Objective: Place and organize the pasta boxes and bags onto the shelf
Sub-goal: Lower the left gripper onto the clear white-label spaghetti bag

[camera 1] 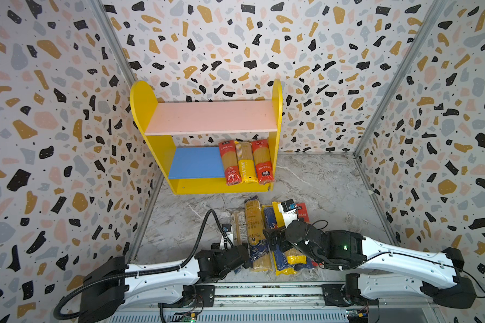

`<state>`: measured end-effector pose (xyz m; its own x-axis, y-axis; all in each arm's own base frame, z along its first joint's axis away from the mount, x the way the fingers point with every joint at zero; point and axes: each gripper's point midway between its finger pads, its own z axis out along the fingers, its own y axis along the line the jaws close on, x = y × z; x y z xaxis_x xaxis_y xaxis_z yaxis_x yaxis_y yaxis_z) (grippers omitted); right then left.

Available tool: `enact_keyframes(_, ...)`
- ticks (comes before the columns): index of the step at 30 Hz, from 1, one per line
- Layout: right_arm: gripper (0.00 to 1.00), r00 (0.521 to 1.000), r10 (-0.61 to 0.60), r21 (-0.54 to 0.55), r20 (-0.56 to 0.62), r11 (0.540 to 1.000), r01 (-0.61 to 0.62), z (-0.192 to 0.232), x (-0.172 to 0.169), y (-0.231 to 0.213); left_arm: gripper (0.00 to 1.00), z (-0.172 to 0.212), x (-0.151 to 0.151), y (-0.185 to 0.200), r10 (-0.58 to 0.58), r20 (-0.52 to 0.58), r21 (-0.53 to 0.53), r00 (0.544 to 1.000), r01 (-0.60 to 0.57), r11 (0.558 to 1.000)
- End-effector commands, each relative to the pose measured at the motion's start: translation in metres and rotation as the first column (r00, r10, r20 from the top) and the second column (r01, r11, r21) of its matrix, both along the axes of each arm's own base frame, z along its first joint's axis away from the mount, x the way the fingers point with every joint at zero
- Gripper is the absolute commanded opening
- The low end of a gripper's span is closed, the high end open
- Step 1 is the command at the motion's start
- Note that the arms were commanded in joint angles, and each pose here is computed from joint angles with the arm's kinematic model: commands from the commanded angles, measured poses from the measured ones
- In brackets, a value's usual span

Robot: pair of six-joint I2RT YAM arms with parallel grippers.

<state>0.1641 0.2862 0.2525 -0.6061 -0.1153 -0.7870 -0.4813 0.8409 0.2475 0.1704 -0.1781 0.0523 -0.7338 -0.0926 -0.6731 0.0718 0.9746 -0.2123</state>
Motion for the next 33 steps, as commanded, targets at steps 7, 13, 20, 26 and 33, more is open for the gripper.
enact_keyframes(7, 0.99, 0.999, -0.024, -0.005, 0.032, 1.0, 0.024, 0.01, 0.032, -0.017, 1.0, -0.032, -0.025, -0.01, -0.039, -0.133, 0.119, 0.99, 0.055, 0.991)
enact_keyframes(13, 0.99, 1.0, -0.011, 0.02, 0.023, 1.0, 0.01, 0.006, 0.049, -0.015, 1.0, -0.045, -0.025, 0.005, 0.021, -0.13, 0.167, 0.991, 0.001, 0.986)
enact_keyframes(20, 0.99, 1.0, 0.018, 0.018, 0.002, 1.0, -0.018, -0.007, 0.059, -0.007, 1.0, -0.054, -0.029, 0.043, 0.129, -0.128, 0.224, 0.983, -0.098, 0.97)
enact_keyframes(26, 0.99, 0.999, 0.038, 0.021, -0.005, 0.999, -0.038, -0.011, 0.064, -0.004, 0.99, -0.049, -0.029, 0.06, 0.184, -0.107, 0.233, 0.977, -0.155, 0.96)
enact_keyframes(33, 0.99, 0.999, 0.038, 0.039, -0.004, 0.999, -0.038, -0.013, 0.068, -0.012, 0.99, -0.029, -0.023, 0.037, 0.145, -0.096, 0.146, 0.985, -0.13, 0.981)
